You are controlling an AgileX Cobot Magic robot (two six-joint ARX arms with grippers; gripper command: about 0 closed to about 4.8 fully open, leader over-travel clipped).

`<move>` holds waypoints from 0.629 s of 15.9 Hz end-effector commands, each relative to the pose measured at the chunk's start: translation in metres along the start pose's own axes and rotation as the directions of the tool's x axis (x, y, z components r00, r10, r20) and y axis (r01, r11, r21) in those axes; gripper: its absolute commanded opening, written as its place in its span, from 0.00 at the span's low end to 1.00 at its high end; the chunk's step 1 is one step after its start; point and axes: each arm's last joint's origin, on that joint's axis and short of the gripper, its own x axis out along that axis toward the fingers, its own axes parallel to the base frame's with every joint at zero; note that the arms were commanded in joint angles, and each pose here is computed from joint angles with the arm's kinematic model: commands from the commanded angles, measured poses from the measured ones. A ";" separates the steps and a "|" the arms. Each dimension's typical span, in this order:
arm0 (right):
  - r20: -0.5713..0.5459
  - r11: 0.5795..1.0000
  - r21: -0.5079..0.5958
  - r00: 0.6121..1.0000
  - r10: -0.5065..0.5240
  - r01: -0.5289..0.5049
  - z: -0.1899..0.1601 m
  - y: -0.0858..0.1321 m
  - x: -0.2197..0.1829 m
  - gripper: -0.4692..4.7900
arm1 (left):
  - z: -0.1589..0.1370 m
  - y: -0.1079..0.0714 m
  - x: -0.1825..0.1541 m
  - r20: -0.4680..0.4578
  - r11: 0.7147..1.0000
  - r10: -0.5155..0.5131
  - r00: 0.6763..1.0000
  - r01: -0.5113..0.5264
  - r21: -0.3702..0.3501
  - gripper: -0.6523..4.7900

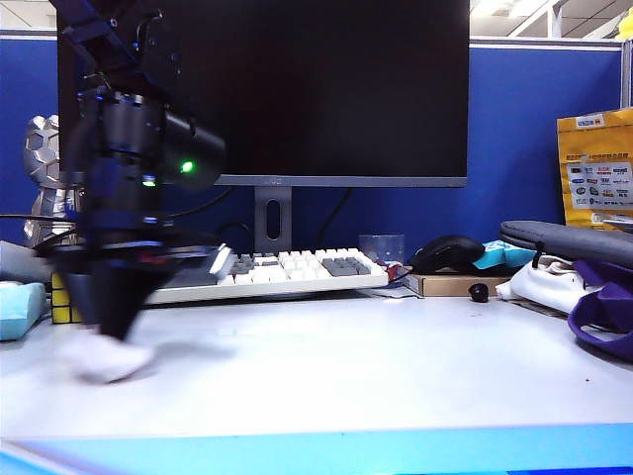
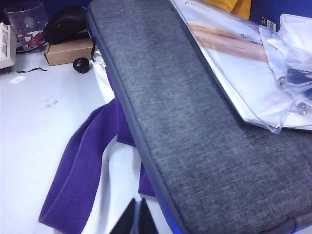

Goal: Use the wet wipes on the table to wipe the cherry juice off the table, then put the wipes back on the table.

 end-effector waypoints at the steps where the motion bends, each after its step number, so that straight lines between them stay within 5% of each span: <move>1: 0.002 1.000 -0.002 1.000 -0.001 0.001 0.000 0.000 0.000 0.09 | -0.007 0.000 0.000 -0.069 0.999 0.031 0.997 -0.030 0.020 0.11; 4: 0.002 1.000 -0.002 1.000 -0.001 0.001 0.000 0.000 0.000 0.09 | 0.008 0.003 0.002 0.073 0.999 0.046 0.996 -0.046 -0.008 0.11; 6: 0.002 1.000 -0.002 1.000 -0.001 0.001 0.000 0.000 0.000 0.09 | 0.028 0.007 0.008 0.219 0.990 0.136 0.966 -0.123 -0.072 0.11; 10: 0.002 1.000 -0.002 1.000 -0.001 0.001 0.000 0.000 0.000 0.09 | 0.038 0.020 0.014 0.257 0.961 0.265 0.929 -0.232 -0.152 0.11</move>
